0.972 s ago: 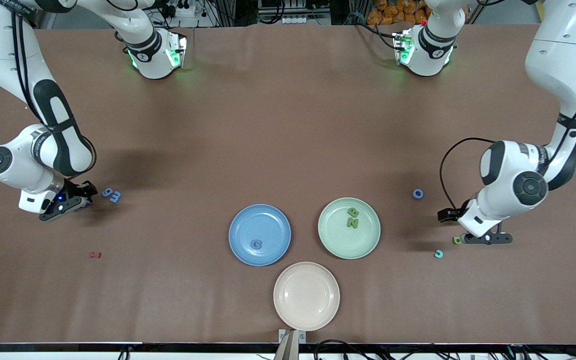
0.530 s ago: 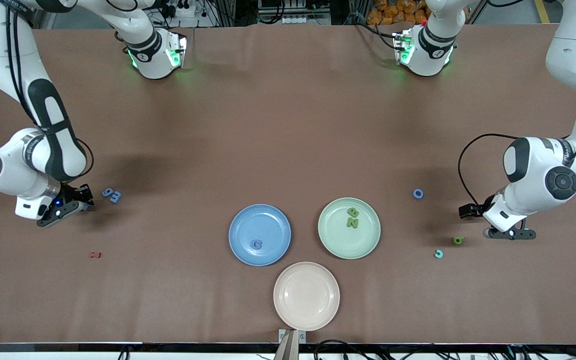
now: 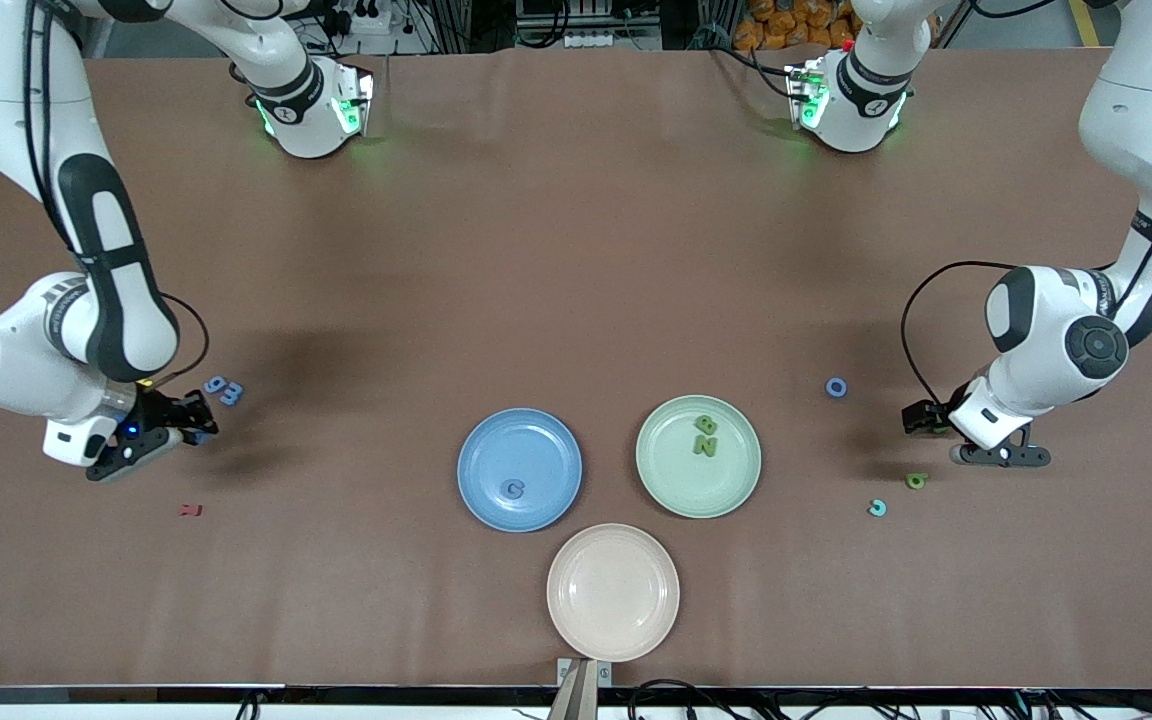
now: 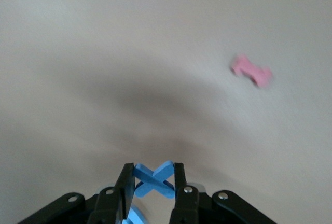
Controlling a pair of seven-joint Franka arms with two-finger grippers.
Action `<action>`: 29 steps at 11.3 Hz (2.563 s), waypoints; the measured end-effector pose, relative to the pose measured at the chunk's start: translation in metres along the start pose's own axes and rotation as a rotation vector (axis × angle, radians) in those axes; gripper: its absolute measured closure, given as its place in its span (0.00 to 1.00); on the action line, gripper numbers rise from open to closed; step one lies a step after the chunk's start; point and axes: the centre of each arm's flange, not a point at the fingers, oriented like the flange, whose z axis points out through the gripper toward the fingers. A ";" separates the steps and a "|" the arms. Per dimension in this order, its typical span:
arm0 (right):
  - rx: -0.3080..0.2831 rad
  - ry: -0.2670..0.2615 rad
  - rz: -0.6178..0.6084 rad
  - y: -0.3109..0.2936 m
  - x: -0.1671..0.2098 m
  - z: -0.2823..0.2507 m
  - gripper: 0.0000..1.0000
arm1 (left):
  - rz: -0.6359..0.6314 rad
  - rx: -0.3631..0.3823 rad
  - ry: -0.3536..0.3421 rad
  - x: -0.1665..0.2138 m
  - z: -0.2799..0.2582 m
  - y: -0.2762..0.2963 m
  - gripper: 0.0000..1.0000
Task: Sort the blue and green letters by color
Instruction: 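Carry the X to the blue plate while the left gripper grasps the u, then release the X over the blue plate while the left gripper drops the u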
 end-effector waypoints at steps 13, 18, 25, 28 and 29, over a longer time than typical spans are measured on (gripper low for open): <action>0.230 0.112 0.677 -0.315 0.181 0.007 0.65 | -0.027 0.010 0.018 -0.016 0.009 -0.025 0.70; 0.320 0.150 0.890 -0.371 0.209 0.034 0.61 | 0.004 0.013 0.038 0.001 -0.004 0.000 0.70; 0.133 0.111 0.746 -0.268 0.154 0.073 0.00 | -0.164 0.007 0.021 0.038 -0.052 0.164 0.70; -0.065 0.044 0.576 -0.174 0.087 0.075 0.00 | -0.250 -0.026 -0.002 0.034 -0.061 0.239 0.70; -0.099 0.028 0.538 -0.154 0.070 0.072 0.00 | -0.282 -0.030 -0.006 0.033 -0.060 0.262 0.70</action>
